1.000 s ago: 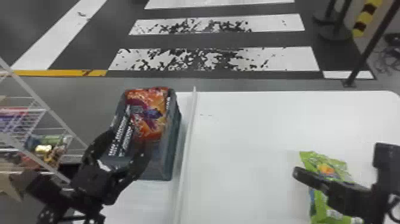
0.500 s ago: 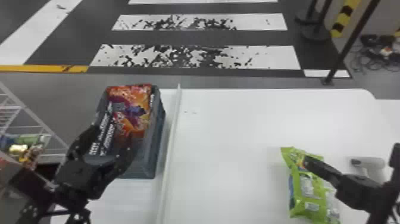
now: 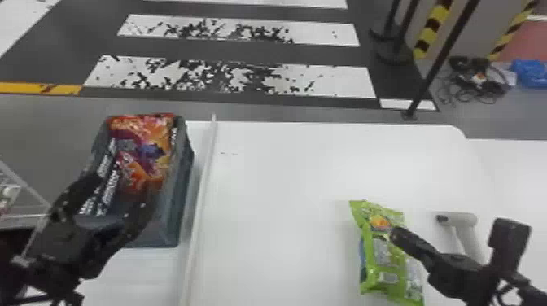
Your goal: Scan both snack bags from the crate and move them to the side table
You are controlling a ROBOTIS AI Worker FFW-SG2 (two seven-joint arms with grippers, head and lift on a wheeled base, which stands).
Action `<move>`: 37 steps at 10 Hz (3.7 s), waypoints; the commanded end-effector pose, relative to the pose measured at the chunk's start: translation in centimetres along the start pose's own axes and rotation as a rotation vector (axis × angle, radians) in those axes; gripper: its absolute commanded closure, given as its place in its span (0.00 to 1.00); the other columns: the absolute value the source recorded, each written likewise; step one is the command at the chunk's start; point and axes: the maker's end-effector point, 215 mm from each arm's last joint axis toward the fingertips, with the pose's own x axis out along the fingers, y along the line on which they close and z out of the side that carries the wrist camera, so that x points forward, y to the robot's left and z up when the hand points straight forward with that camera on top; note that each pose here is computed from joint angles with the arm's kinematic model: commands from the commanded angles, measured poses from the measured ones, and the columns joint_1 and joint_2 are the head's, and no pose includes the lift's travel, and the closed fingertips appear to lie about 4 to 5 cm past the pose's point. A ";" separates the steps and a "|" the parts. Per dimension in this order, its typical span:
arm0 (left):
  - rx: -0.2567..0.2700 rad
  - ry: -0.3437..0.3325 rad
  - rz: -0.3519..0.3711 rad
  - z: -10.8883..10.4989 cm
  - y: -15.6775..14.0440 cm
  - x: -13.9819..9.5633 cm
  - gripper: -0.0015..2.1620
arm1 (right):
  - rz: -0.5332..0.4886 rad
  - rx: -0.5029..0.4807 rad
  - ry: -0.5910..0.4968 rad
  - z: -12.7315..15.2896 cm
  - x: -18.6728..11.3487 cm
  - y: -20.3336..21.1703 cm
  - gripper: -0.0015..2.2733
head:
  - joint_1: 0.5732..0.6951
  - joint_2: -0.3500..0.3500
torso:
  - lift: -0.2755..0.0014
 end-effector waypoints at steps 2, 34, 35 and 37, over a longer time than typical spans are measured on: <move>0.004 0.000 -0.002 0.2 0.0 -0.2 0.04 | 0.013 -0.009 0.015 -2.2 0.2 0.3 0.99 | 1.00 0.44 | 0.89; 0.008 0.003 0.004 -0.3 0.4 -1.2 0.04 | -0.252 -0.188 0.031 1.5 -3.6 -19.4 0.03 | 1.00 0.05 | 0.89; 0.010 0.005 0.004 -0.4 0.4 -1.2 0.04 | -0.253 -0.180 0.036 1.5 -3.5 -20.2 0.03 | 1.00 0.04 | 0.89; 0.010 0.007 0.003 -0.3 0.3 -1.4 0.04 | -0.245 -0.172 0.039 1.9 -2.8 -21.2 0.03 | 1.00 0.02 | 0.89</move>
